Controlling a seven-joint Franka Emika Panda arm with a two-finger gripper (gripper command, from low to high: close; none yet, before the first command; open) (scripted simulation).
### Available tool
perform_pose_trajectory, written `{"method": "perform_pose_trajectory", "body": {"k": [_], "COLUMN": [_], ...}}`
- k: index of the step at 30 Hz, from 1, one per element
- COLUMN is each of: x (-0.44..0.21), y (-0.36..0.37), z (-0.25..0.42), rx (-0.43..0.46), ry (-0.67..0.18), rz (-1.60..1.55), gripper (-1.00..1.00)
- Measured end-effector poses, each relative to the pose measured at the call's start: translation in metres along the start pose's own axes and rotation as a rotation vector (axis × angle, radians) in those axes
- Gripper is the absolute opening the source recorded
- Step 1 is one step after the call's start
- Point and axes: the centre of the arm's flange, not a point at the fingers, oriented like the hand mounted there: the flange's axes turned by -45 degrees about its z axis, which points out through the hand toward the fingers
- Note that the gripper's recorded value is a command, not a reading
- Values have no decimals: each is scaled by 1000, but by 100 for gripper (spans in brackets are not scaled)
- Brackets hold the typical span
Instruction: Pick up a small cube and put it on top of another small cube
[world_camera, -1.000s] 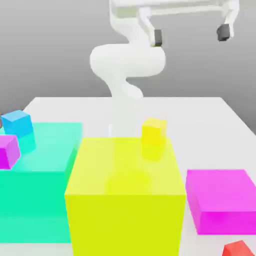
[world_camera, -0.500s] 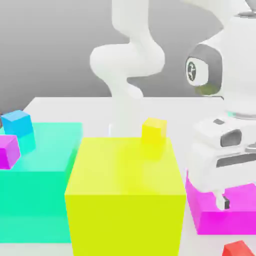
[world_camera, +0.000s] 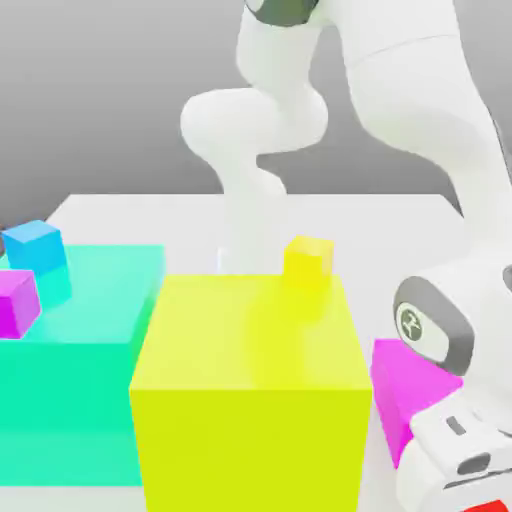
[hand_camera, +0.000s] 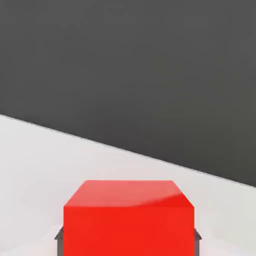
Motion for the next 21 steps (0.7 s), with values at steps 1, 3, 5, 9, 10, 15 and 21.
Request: {"method": "perform_pose_trajectory", "body": {"k": [1,3,5,9,10,15,21], "x": [0,1,3,20,16,-13,-58], "y": [0,0,3,44,49,71,95], "z": [-5,-29,-58,-125,-137,-195,-253], "rx": [0,0,-1,-8,-5,13,24], "ry": [0,0,7,79,80,75,68], "rz": [0,0,1,16,16,11,3], "gripper": [-100,-100,-100,-100,-100,-100,-100]}}
